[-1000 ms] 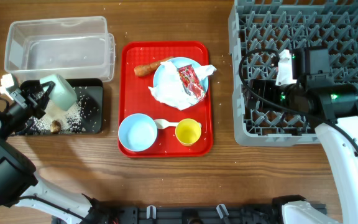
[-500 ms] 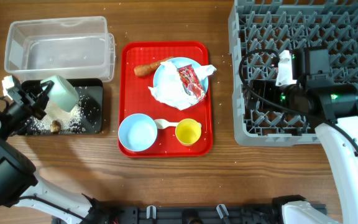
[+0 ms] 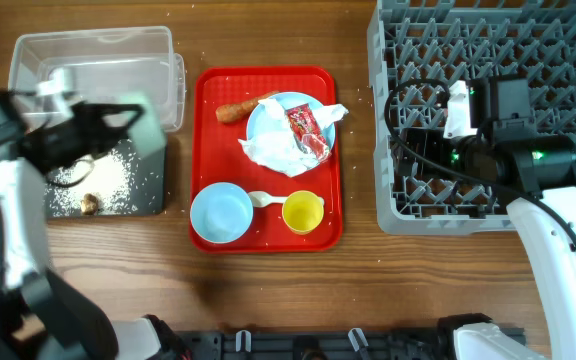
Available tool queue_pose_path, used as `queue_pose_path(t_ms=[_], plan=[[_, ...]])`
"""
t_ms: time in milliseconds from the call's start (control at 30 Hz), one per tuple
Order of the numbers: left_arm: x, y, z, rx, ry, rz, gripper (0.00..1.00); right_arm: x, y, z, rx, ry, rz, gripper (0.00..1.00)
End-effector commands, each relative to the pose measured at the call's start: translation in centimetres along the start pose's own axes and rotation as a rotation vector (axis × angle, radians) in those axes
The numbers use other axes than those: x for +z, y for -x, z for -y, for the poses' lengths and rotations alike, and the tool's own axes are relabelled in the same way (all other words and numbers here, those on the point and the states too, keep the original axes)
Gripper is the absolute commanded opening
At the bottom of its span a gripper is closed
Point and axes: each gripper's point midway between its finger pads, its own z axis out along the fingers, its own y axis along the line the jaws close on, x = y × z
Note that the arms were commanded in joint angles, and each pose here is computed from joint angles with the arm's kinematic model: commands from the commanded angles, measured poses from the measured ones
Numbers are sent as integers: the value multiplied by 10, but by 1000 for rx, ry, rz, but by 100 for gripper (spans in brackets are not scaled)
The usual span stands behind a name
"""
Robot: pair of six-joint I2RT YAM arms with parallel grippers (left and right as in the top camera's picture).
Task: Sort waste into correct bins and load items into the dishwasher rack
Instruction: 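Tip the rice from the green bowl onto the black tray, then set the green bowl back on the red tray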
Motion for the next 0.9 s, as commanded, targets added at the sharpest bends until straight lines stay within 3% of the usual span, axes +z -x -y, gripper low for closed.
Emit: queue_pose_path(t_ms=[0, 167, 333, 467, 633, 667, 733, 833, 867], plan=[[36, -21, -7, 175, 302, -70, 4, -3, 4, -3, 0, 2, 10, 100], [102, -68, -29, 418, 646, -236, 4, -3, 5, -3, 0, 2, 13, 99], [140, -102, -44, 570, 794, -340, 4, -3, 5, -3, -1, 2, 14, 100], [157, -129, -71, 581, 851, -446, 4, -3, 5, -3, -2, 2, 13, 100], [164, -138, -96, 536, 904, -482, 4, -3, 5, -3, -3, 2, 14, 100], [164, -139, -99, 533, 907, -488, 9, -3, 5, -3, -2, 2, 14, 100], [165, -140, -100, 532, 909, -492, 39, -3, 6, -3, -3, 3, 16, 100], [168, -137, -99, 540, 900, -476, 64, -3, 6, -3, -3, 3, 17, 100], [169, -135, -98, 544, 899, -468, 67, -3, 6, -3, -3, 3, 17, 100]])
